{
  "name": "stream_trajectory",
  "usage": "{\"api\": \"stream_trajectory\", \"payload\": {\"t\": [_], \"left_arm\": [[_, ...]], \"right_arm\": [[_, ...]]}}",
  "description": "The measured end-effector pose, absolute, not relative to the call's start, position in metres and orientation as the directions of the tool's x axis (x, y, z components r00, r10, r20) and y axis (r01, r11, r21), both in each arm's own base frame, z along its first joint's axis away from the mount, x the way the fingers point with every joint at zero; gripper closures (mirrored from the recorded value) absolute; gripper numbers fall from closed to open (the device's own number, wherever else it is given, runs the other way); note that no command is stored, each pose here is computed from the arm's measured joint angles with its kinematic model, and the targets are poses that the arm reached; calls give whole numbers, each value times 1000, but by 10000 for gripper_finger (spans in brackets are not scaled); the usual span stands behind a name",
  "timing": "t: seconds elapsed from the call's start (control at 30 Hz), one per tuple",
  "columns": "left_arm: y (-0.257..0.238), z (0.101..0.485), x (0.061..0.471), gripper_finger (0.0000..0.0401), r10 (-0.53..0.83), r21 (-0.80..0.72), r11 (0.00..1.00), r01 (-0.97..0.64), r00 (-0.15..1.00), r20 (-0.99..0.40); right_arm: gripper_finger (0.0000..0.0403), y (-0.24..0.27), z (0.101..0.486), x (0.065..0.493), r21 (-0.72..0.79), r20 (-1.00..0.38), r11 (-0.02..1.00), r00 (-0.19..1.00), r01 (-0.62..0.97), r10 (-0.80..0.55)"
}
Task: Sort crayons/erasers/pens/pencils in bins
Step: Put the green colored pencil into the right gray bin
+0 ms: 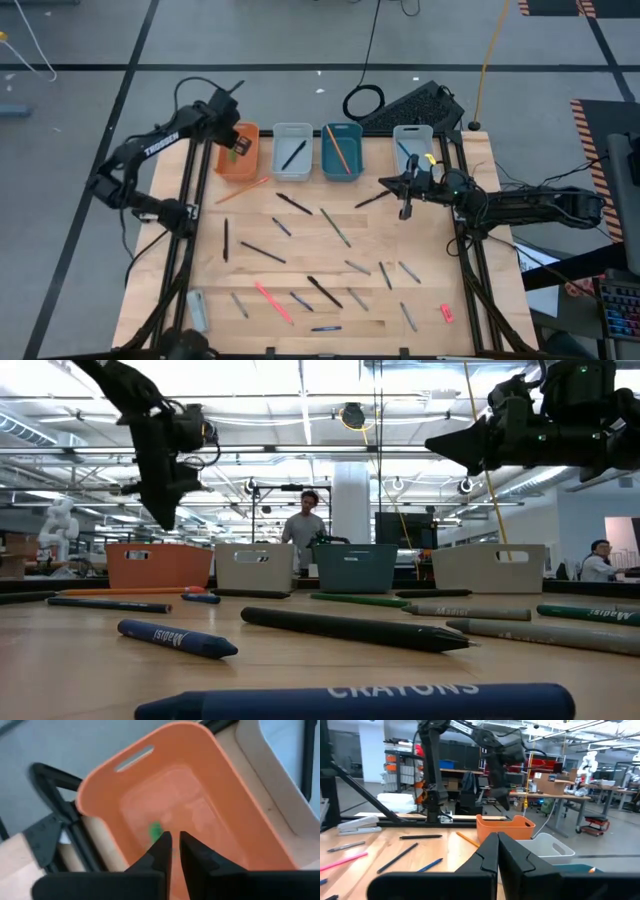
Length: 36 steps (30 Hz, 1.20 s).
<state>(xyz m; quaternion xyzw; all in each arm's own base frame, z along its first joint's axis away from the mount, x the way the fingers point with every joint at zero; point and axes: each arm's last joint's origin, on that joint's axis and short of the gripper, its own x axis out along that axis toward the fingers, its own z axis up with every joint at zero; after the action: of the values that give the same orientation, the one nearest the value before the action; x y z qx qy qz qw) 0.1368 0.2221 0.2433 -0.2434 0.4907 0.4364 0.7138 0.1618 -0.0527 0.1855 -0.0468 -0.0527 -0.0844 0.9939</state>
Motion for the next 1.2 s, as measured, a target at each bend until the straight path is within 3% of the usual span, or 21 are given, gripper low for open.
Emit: {"api": "stream_trajectory", "payload": {"t": [0.2, 0.5, 0.8, 1.0, 1.2], "left_arm": [[236, 233, 136, 397, 382, 80, 497, -864, 135, -914], [239, 234, 137, 397, 407, 81, 494, -866, 147, -902], [223, 243, 149, 397, 427, 127, 579, -805, 167, -889], [186, 264, 171, 393, 556, 117, 655, -746, 372, -744], [142, 270, 182, 394, 586, 58, 735, -676, 589, -556]], "right_arm": [[403, -52, 185, 162, -82, 112, 983, 982, 164, -154], [403, -52, 185, 162, -84, 112, 983, 982, 164, -154], [403, -52, 185, 162, -84, 108, 983, 982, 163, -154], [403, -53, 182, 162, -79, 78, 984, 985, 162, -156], [403, -53, 183, 162, -75, 83, 984, 984, 162, -156]]}}
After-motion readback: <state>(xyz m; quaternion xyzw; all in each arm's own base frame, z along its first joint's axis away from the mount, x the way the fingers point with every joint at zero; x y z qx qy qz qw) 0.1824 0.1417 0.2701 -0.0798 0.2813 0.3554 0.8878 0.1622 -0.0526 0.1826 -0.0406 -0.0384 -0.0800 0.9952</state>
